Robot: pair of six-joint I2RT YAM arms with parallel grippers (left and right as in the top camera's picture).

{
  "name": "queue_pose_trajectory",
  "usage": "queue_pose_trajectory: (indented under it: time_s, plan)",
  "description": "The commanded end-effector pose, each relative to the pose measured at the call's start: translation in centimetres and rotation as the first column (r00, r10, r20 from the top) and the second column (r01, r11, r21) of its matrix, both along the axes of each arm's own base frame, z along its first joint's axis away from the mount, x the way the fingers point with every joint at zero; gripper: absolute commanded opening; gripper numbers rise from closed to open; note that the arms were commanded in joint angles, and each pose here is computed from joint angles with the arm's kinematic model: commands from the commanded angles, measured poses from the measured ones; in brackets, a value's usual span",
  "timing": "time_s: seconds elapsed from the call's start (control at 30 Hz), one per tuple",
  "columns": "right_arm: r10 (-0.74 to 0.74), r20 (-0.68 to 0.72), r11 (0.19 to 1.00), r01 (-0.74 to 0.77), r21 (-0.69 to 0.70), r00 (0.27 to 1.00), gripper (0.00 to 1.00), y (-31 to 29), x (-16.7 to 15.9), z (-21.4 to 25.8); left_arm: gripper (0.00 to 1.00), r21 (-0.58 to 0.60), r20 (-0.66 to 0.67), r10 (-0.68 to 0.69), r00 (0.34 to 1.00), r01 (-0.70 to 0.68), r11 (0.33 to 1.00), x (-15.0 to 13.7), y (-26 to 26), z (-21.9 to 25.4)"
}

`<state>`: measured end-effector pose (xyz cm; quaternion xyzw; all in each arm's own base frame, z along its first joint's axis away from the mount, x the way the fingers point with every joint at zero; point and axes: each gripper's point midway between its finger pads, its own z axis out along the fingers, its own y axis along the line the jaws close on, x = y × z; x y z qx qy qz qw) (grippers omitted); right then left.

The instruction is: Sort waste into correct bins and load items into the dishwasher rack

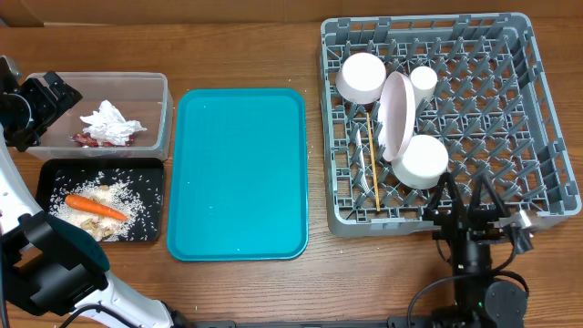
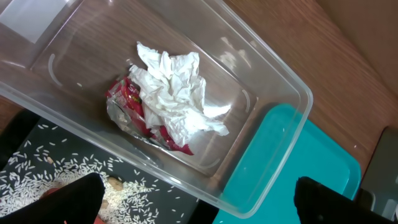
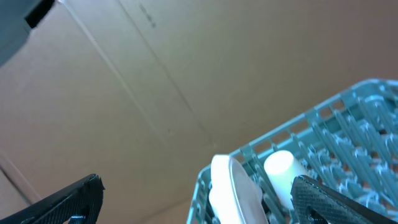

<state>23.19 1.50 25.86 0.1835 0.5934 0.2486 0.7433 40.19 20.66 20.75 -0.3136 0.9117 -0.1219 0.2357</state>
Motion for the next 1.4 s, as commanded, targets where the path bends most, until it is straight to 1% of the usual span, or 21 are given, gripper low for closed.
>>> queue_pose_trajectory:
  time_s: [0.0,0.17,0.3,0.4,0.5,0.63,0.67,0.73,0.77,1.37]
  plan:
    - [0.004,0.000,1.000,-0.004,0.028,1.000,1.00,0.0,0.2,-0.8,1.00,-0.007,-0.010,0.002,1.000,-0.002,1.000,0.1,-0.2,-0.4]
    - [0.003,-0.012,1.000,-0.003,0.026,1.000,1.00,0.0,0.7,-2.7,1.00,-0.007,-0.010,0.002,1.000,-0.002,1.000,0.1,-0.2,-0.4]
    - [-0.002,-0.049,1.000,0.003,0.016,0.999,1.00,0.0,1.0,-3.9,1.00,-0.007,-0.010,0.002,1.000,-0.002,1.000,0.1,-0.2,-0.4]
    - [-0.012,-0.062,0.999,0.010,-0.032,0.998,1.00,0.0,1.0,-4.2,1.00,-0.007,-0.010,0.002,1.000,-0.002,1.000,0.1,-0.2,-0.4]
    - [-0.022,-0.095,0.993,0.010,-0.119,0.995,1.00,0.2,1.1,-5.1,1.00,-0.007,-0.010,0.002,1.000,-0.002,1.000,0.1,-0.2,-0.4]
    - [-0.007,-0.190,0.964,-0.044,-0.261,0.982,1.00,1.0,1.3,-7.7,1.00,-0.007,-0.010,0.002,1.000,-0.002,1.000,0.1,-0.2,-0.4]
    - [0.022,-0.223,0.939,-0.097,-0.331,0.975,1.00,1.8,1.2,-8.7,1.00,-0.007,-0.010,0.002,1.000,-0.002,1.000,0.1,-0.2,-0.4]
    - [0.061,-0.222,0.897,-0.151,-0.415,0.973,1.00,2.8,1.1,-8.9,1.00,-0.007,-0.010,0.002,1.000,-0.002,1.000,0.1,-0.2,-0.4]
    - [0.066,-0.220,0.886,-0.158,-0.436,0.973,1.00,3.0,1.0,-8.9,1.00,-0.007,-0.010,0.002,1.000,-0.002,1.000,0.1,-0.2,-0.4]
    - [0.064,-0.219,0.885,-0.157,-0.438,0.974,1.00,3.0,1.1,-8.9,1.00,-0.007,-0.010,0.002,1.000,-0.002,1.000,0.1,-0.2,-0.4]
